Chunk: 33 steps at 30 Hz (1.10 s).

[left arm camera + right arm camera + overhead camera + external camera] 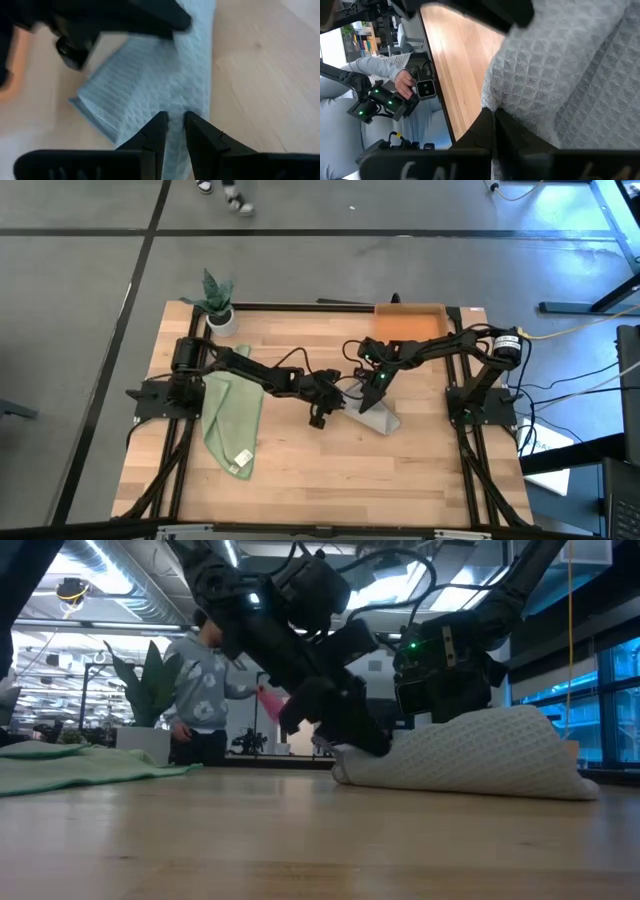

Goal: Roll microfiber towels into tight, uniform cylinder then place into a basket
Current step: Roll the gray microfiber towel

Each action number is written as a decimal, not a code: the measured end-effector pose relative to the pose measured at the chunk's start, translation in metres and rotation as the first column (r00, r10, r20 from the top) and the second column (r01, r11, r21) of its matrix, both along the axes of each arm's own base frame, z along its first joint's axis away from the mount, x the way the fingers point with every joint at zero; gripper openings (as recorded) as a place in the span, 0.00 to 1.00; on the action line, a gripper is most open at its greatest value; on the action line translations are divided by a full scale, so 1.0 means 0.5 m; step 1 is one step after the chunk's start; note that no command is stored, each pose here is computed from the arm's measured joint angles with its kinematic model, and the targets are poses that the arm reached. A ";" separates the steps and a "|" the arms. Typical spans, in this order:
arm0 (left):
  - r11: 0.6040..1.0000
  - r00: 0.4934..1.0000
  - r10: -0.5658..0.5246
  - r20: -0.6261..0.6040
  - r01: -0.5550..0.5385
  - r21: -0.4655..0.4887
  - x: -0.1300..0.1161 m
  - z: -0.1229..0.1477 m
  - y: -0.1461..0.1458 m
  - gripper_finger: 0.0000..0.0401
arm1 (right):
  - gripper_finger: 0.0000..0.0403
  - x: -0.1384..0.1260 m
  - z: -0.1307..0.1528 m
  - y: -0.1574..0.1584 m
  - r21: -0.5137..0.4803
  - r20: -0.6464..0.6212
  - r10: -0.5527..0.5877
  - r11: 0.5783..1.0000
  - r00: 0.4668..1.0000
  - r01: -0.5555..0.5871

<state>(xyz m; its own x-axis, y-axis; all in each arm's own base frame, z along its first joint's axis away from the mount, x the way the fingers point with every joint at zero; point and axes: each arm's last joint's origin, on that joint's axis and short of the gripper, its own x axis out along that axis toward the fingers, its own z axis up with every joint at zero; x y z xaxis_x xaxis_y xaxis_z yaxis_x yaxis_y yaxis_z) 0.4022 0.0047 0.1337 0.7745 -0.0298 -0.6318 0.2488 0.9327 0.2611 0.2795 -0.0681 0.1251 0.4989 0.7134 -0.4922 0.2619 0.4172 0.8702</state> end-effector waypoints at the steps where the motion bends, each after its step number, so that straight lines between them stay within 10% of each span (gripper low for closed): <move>1: 1.000 1.000 -0.003 -0.008 0.003 -0.002 -0.001 -0.005 -0.001 0.17 | 0.02 0.000 0.000 0.000 0.000 0.001 -0.002 1.000 1.000 0.002; 21: 1.000 0.999 0.002 -0.033 -0.002 -0.002 -0.003 -0.012 0.003 0.00 | 0.03 0.006 0.005 -0.002 0.005 -0.005 -0.017 1.000 1.000 0.017; 33: 0.999 0.998 -0.037 -0.046 0.035 -0.036 -0.005 -0.014 0.000 0.00 | 0.20 0.008 0.007 0.010 0.041 0.003 0.018 0.999 1.000 -0.018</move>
<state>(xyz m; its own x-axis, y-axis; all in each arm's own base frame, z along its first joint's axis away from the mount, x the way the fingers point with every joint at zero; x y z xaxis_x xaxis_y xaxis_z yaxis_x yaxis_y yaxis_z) 0.3999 0.0047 0.1265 0.7420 -0.0794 -0.6656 0.2934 0.9313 0.2159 0.2837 -0.0631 0.1287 0.4874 0.7418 -0.4607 0.2522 0.3855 0.8876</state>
